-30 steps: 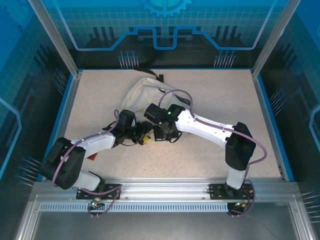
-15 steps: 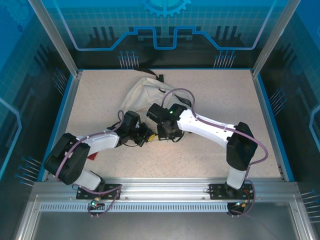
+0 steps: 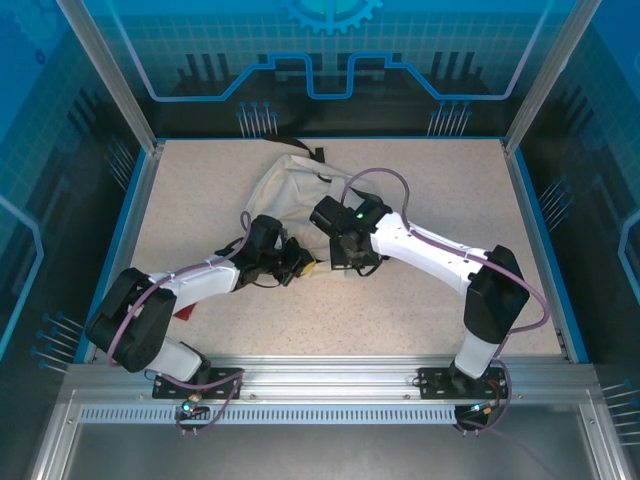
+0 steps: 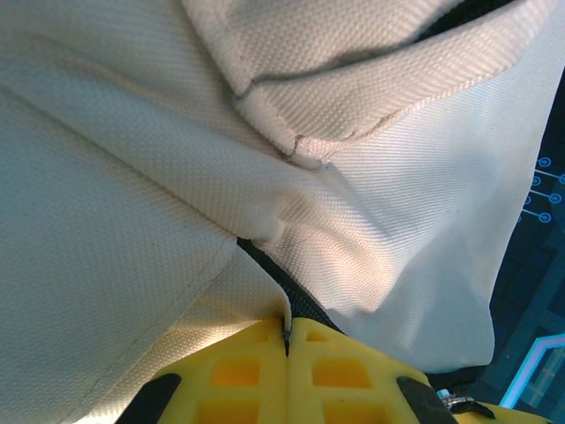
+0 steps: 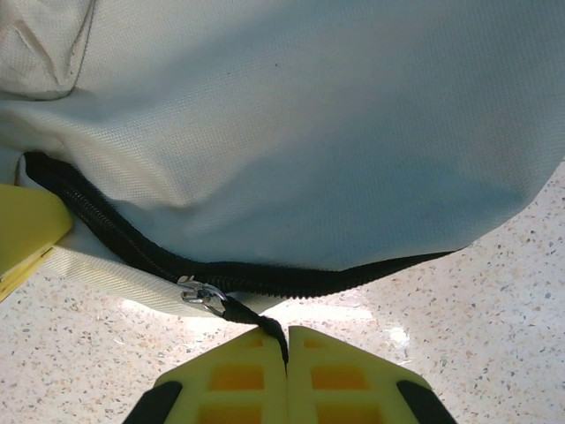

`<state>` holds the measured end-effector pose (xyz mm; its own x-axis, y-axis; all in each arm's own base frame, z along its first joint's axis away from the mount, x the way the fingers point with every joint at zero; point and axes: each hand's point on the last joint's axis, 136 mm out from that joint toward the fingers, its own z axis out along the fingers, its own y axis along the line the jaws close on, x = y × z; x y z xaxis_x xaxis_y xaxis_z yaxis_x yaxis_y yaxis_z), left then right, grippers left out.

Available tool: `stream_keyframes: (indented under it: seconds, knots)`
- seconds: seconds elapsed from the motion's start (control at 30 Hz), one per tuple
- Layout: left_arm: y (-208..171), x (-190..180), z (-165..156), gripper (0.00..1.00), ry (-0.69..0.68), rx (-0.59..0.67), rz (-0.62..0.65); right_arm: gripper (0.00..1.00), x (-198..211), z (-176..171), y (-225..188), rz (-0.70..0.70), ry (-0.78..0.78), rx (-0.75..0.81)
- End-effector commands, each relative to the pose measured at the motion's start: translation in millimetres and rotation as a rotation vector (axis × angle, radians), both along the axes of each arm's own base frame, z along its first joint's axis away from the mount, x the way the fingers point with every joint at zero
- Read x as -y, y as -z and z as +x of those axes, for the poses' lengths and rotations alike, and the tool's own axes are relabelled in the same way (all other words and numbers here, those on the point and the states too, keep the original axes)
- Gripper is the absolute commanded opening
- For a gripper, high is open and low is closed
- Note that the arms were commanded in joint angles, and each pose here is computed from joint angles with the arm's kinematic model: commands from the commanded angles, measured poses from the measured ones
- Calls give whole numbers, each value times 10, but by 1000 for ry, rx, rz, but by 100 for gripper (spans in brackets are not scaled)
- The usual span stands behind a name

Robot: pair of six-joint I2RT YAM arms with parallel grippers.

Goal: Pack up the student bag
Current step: Zip the student bag at the center of the table.

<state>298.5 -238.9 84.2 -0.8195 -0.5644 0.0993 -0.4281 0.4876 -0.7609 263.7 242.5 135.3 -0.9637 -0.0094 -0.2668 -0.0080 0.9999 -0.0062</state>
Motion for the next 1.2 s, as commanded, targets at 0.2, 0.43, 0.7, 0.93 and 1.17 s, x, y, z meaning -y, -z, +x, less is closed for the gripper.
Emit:
stream_keyframes:
  seconds: [0.2,0.43,0.7,0.93,1.17]
  knots:
    - [258,-219,-23,0,-30,-41,105,0,-300,-49,-131,112,-211,-26]
    - [167,-113,26,0,3,-3,51,0,-1151,-148,-173,365,-399,-87]
    - [154,-147,-4,0,-9,4,53,0,-1271,-13,-216,420,-385,-60]
    - [402,-588,-124,0,-70,-41,264,0,-367,173,-250,124,-190,54]
    - [515,-841,-189,0,-97,-63,316,0,402,103,-91,-80,7,28]
